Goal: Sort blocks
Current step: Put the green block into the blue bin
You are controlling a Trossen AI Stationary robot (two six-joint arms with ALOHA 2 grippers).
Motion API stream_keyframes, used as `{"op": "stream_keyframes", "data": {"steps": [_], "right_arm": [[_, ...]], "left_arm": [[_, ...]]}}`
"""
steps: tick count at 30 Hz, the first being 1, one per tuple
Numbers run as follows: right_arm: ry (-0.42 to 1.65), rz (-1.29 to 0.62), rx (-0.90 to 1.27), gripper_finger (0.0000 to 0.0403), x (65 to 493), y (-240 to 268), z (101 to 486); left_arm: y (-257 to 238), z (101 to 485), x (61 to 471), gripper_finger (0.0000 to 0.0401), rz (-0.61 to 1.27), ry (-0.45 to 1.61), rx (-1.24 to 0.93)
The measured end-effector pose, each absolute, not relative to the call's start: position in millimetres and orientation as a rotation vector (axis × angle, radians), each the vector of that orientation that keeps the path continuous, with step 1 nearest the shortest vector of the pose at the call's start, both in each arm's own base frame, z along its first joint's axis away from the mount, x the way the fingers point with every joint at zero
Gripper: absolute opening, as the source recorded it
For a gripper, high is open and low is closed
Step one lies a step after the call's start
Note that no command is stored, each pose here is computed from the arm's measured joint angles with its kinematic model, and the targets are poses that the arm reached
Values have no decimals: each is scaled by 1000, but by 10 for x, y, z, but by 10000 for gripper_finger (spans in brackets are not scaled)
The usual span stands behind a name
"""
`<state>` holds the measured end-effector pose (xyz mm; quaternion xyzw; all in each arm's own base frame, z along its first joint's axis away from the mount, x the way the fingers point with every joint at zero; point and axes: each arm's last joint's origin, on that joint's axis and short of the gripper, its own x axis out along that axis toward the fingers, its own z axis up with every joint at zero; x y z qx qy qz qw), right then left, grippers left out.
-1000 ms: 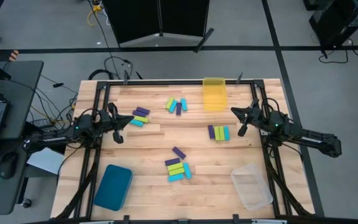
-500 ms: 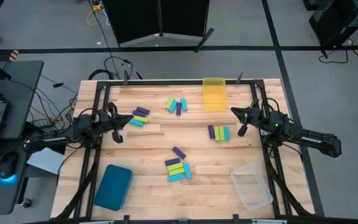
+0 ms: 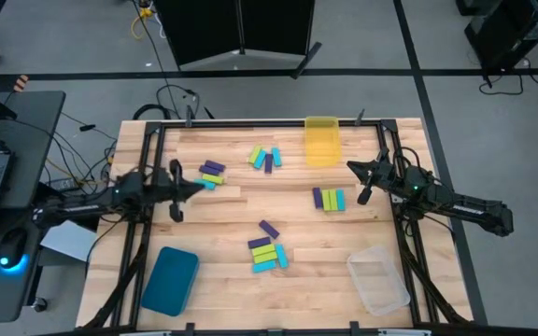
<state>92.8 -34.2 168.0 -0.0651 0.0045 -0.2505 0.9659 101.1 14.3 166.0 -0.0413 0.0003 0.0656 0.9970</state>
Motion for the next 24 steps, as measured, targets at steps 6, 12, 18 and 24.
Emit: {"op": "stream_keyframes", "data": {"steps": [6,12,18,24], "right_arm": [[9,-507,-131,39,928,-342,1681],[9,-507,-131,39,928,-342,1680],[9,-507,-131,39,928,-342,1680],[9,-507,-132,39,927,-342,1681]], "left_arm": [[131,1547,1113,6,49,139,-128],[137,1666,1247,7,12,248,-186],[159,1936,1465,7,-23,394,-148],[207,2245,1750,7,8,541,-164]]}}
